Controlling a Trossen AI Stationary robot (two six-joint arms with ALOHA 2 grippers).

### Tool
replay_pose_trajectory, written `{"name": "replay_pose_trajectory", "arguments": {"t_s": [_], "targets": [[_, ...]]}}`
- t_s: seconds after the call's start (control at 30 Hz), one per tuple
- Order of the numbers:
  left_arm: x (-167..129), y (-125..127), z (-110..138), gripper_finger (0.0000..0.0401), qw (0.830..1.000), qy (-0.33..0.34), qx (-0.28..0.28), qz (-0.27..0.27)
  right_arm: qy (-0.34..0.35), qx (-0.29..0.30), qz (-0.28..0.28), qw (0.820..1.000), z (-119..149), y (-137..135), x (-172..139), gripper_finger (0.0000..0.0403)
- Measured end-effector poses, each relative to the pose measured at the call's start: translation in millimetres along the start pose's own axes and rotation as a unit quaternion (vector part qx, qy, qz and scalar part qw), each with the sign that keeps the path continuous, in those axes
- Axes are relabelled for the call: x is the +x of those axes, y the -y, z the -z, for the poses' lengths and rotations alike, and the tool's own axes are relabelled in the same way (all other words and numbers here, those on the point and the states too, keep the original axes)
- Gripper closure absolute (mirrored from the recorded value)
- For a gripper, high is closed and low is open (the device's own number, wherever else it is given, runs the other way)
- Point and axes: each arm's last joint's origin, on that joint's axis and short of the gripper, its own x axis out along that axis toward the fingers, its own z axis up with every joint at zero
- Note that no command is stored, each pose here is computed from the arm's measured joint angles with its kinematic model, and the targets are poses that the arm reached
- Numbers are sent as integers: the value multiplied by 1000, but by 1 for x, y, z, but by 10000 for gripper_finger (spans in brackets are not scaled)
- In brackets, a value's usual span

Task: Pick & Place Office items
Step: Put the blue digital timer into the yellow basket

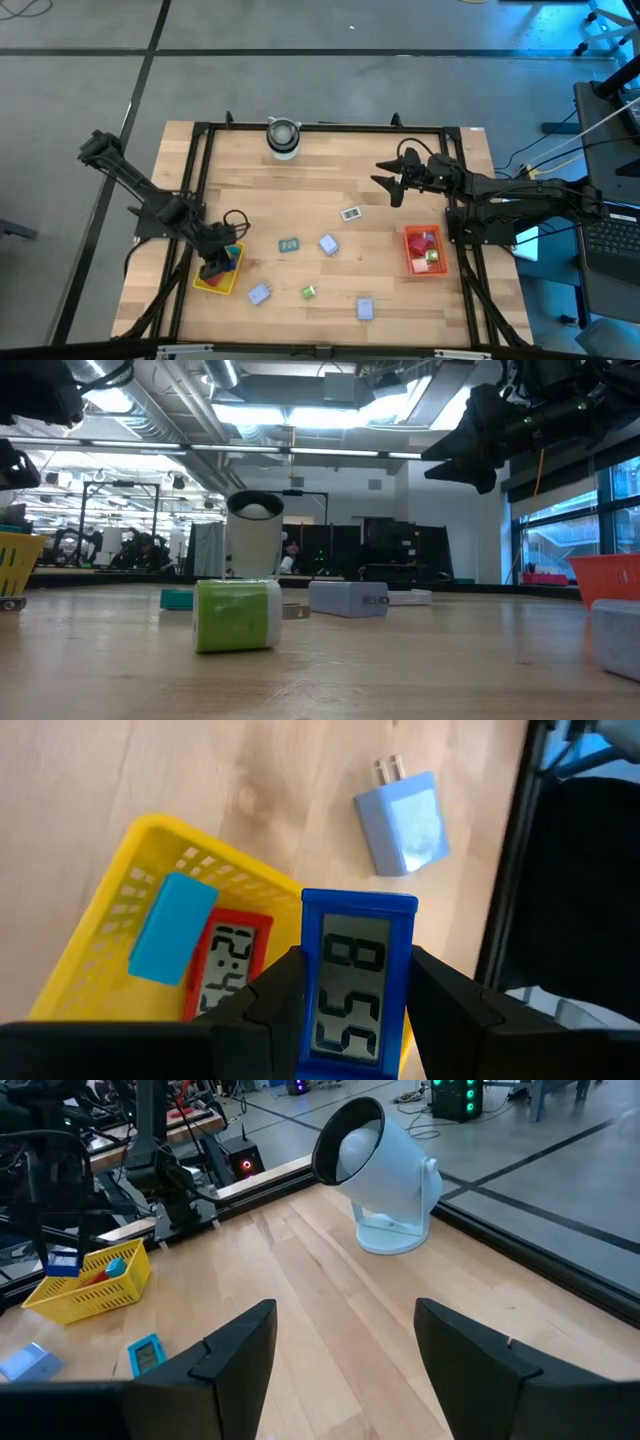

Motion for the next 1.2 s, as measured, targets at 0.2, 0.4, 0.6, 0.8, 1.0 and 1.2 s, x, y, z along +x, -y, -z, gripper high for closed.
{"name": "replay_pose_trajectory", "arguments": {"t_s": [0.2,0.4,0.6,0.8,1.0,1.2], "targets": [[9,-1,1,260,999,-14,-22,-32,-3,-2,1,1000,1,0,0,163],[18,-8,3,260,994,-38,-40,-91,-4,-11,-3,1000,1,0,0,163],[23,-9,4,260,992,-51,-43,-108,-5,-11,-3,1000,1,0,0,163],[24,-13,6,259,987,-64,-61,-133,-16,-23,0,1000,3,1,0,163],[25,-13,7,238,986,-76,-64,-137,-24,-23,2,999,5,1,0,163],[25,-13,7,222,985,-80,-72,-134,-25,-23,2,999,5,1,0,163]]}}
